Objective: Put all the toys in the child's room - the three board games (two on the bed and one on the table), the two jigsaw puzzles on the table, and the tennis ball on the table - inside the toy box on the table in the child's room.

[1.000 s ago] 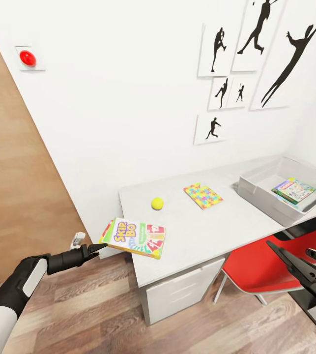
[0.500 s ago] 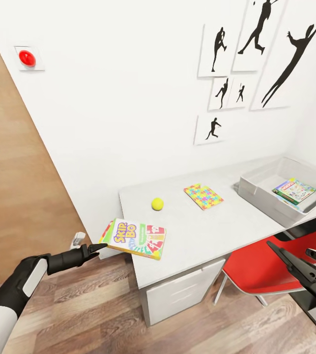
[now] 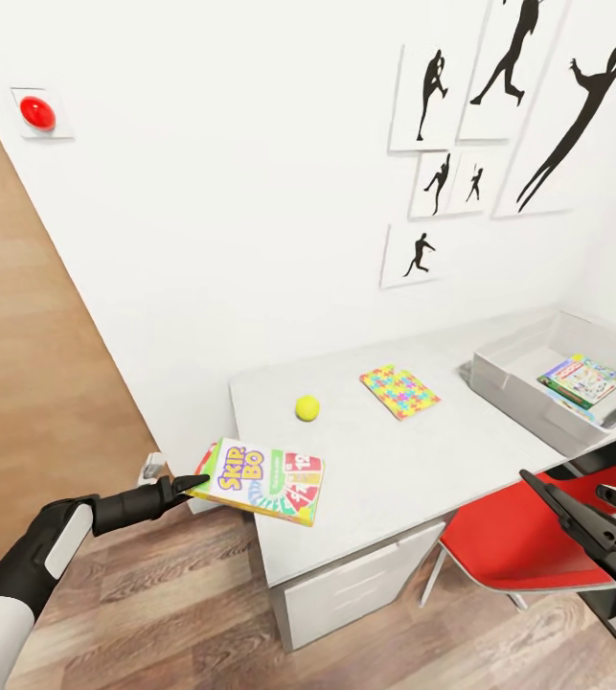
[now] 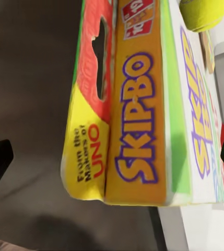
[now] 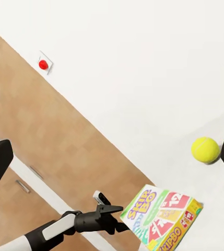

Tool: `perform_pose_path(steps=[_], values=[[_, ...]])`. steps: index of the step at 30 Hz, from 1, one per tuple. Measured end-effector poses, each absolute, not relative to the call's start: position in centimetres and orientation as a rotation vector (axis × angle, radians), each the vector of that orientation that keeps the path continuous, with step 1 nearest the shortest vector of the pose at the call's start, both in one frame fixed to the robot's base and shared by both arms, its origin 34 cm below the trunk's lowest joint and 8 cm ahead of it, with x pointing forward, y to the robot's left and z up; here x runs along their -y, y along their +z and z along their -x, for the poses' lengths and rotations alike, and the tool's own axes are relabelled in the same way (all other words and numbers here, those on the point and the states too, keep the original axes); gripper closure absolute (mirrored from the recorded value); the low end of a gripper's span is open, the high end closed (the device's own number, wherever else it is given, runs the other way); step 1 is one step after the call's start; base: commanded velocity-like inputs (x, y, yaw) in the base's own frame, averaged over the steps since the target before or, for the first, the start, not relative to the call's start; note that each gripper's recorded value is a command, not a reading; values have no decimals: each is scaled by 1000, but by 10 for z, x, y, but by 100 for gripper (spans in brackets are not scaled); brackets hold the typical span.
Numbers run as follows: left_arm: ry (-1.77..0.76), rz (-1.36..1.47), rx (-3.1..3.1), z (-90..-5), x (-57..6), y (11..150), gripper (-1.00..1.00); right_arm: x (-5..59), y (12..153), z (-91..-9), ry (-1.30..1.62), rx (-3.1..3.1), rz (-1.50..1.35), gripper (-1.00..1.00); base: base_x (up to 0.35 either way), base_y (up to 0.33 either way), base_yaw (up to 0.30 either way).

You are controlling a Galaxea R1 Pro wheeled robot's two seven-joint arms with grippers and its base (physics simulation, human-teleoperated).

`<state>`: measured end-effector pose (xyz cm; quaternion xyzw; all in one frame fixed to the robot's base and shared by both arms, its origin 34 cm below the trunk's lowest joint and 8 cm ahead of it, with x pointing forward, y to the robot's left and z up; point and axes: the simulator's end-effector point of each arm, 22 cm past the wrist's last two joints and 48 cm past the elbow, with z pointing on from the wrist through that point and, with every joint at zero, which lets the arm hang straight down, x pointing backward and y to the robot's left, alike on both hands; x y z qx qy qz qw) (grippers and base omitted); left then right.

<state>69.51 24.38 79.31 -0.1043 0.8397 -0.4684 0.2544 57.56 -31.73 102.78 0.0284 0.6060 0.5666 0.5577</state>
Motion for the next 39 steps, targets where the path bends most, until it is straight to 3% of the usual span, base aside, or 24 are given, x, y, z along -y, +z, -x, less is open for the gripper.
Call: perform_pose_path(steps=[27,39], values=[[-1272,282,-2283,-695,-244,793,-100,318,1028,-576,1337,-1429,-68,-100,8,-1,0],[-1272,283,-2282,-695,-244,793,-100,318,1028,-576,1337,-1429,-68,-100,0,-112,0]])
